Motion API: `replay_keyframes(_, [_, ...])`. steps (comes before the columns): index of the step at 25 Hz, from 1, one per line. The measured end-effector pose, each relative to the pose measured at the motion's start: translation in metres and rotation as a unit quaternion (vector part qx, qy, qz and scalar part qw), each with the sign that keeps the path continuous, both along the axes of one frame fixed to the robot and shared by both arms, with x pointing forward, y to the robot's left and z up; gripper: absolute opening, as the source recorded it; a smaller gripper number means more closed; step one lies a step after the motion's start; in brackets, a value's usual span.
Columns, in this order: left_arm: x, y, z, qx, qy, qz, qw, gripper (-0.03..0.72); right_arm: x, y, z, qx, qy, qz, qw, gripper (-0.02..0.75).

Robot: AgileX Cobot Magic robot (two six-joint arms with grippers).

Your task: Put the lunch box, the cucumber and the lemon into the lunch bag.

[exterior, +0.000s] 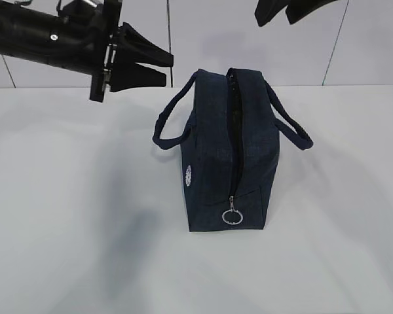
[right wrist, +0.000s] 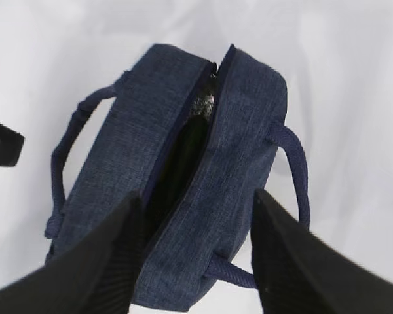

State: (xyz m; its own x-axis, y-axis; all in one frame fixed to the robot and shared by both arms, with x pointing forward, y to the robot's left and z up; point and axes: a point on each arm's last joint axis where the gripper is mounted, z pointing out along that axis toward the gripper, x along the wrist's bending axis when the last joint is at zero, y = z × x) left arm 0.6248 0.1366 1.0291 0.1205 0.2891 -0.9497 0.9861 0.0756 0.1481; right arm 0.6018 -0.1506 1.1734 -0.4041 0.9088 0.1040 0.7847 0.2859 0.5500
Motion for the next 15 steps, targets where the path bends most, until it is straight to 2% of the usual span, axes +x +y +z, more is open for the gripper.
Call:
replay_keyframes(2, [-0.006,0.007,0.010,0.032,-0.026,-0.010,0.999,0.254,-0.008,-0.002,0.011,0.009,-0.012,0.001,1.000,0.395])
replay_keyframes(5, [-0.019,0.015,0.025,0.098,-0.066,-0.042,0.992,0.254,-0.021,-0.005,0.028,0.026,-0.028,0.004,0.999,0.395])
replay_keyframes(7, [-0.027,0.021,0.034,0.148,-0.087,-0.058,0.983,0.252,-0.030,-0.008,0.038,0.033,-0.037,0.006,0.999,0.395])
replay_keyframes(11, [-0.042,0.032,0.051,0.219,-0.108,-0.068,0.967,0.250,-0.046,-0.014,0.047,0.035,-0.047,0.011,0.998,0.396])
replay_keyframes(15, [-0.054,0.045,0.062,0.297,-0.113,-0.063,0.946,0.248,-0.063,-0.020,0.050,0.030,-0.049,0.020,0.998,0.396])
